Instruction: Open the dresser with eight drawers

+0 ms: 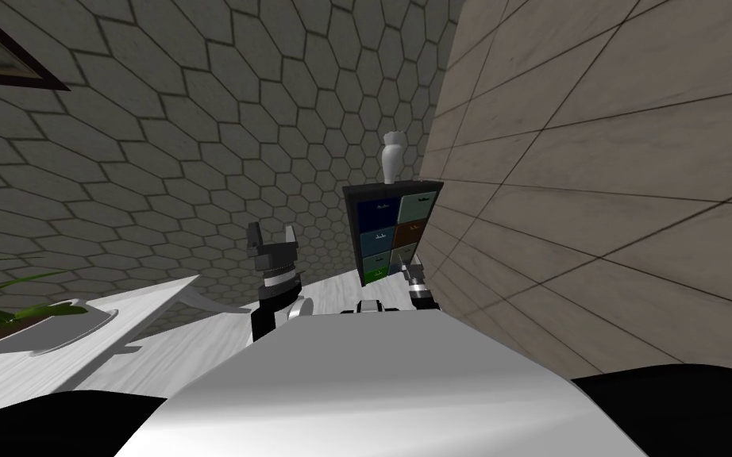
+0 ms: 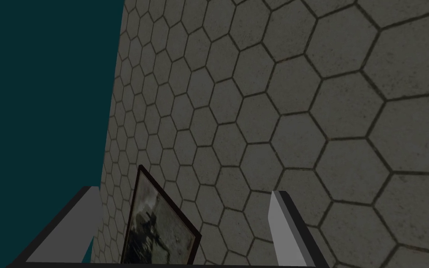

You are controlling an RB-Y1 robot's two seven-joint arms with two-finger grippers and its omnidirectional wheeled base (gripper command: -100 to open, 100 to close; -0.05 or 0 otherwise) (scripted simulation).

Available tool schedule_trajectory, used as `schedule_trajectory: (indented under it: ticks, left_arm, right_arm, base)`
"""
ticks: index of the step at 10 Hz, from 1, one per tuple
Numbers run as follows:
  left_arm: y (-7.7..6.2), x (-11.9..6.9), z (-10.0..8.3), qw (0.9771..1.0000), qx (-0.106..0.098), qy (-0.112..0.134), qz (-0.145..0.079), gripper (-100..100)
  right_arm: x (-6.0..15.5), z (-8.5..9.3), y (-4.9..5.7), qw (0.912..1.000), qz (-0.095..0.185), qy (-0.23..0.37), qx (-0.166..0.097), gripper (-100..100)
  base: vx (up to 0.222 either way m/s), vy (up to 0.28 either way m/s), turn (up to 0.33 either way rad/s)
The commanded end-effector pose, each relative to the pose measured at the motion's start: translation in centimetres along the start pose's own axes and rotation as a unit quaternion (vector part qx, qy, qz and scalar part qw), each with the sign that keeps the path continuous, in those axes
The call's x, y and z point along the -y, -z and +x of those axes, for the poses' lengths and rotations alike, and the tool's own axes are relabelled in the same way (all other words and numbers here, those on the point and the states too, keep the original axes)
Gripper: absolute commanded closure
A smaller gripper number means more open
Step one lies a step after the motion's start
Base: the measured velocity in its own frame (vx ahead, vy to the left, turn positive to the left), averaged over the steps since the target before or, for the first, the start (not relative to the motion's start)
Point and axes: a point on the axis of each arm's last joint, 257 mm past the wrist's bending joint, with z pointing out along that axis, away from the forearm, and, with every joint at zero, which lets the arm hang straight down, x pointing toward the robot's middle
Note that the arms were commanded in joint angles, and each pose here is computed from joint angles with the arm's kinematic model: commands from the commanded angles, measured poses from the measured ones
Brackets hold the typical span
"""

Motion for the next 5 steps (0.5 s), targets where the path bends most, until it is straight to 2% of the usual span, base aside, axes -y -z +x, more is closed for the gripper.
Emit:
schedule_trajectory:
  ticks: [1, 3, 4, 5]
  left_arm:
    - [0.0, 0.0, 0.0, 1.0, 0.0, 0.0, 0.0, 0]
    - [0.0, 0.0, 0.0, 1.0, 0.0, 0.0, 0.0, 0]
    - [0.0, 0.0, 0.0, 1.0, 0.0, 0.0, 0.0, 0]
    - [0.0, 0.0, 0.0, 1.0, 0.0, 0.0, 0.0, 0]
  right_arm:
    - [0.9, -2.0, 0.2, 0.9983, 0.001, -0.056, 0.017, -100]
    - [0.9, -2.0, 0.2, 0.9968, 0.0, -0.078, 0.017, -100]
    - [1.4, -3.2, 0.3, 0.9941, 0.001, -0.105, 0.027, -100]
    - [1.4, -3.2, 0.3, 0.9926, 0.0, -0.118, 0.027, -100]
  base:
    - [0.072, -0.045, 0.06]
    - [0.048, -0.026, 0.012]
    - [0.057, -0.012, 0.051]
    - [0.051, -0.027, 0.035]
